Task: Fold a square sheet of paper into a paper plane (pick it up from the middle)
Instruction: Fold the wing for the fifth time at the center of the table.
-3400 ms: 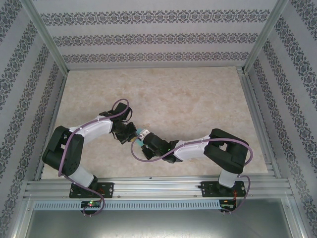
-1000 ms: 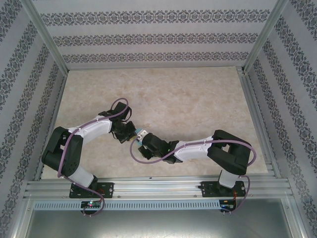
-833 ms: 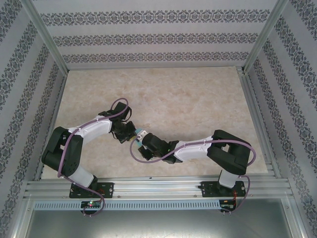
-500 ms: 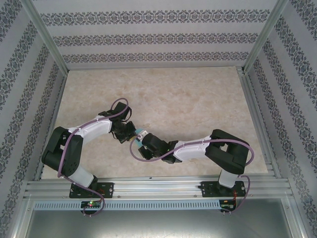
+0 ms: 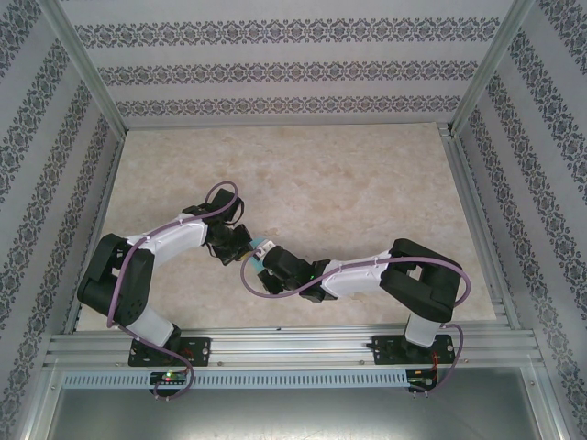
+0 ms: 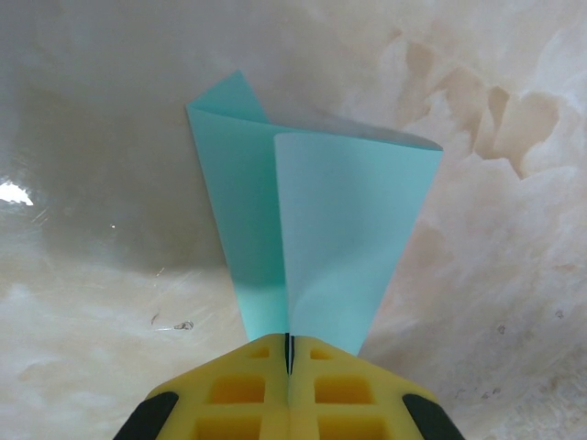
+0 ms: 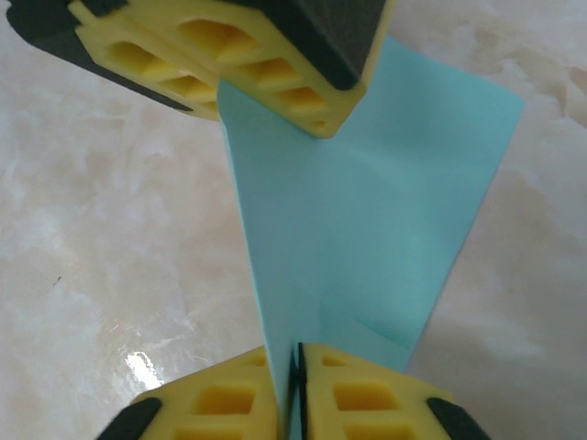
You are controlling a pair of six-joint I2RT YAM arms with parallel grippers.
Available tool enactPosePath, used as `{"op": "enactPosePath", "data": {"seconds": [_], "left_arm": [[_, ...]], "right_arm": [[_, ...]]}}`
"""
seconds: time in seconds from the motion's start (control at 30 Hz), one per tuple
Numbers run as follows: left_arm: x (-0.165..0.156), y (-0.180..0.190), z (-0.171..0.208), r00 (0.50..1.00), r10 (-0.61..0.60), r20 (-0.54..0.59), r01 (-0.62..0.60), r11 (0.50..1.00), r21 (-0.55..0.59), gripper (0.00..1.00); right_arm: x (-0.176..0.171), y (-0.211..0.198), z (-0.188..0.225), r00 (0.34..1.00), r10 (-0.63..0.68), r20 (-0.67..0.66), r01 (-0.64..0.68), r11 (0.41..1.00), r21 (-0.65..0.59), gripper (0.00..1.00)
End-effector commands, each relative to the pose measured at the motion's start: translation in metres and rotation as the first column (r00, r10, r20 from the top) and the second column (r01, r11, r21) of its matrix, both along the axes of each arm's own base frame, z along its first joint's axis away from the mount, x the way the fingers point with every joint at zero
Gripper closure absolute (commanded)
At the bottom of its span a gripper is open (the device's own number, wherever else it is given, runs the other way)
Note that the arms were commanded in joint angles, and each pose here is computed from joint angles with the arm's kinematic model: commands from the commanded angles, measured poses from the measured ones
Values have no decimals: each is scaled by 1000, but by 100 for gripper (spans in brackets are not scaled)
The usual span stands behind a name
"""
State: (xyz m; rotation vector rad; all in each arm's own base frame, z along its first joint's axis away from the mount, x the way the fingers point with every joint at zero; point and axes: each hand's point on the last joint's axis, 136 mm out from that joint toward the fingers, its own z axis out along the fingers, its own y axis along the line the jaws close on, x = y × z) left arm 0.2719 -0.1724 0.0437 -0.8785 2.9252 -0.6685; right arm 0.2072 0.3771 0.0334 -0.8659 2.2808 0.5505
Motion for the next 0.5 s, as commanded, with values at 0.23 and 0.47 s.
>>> {"op": "enactPosePath", "data": {"seconds": [0.23,0.47], "left_arm": [[-1,11,13,1000,-15,25,14,999,42,71],[-4,25,25,998,-8,55,3,995,95,58]], "right_arm": [[3,-4,-9,995,-30,-98,33,999,30,100],[2,-5,-19,993,-28,-119,24,999,-27,99]]}}
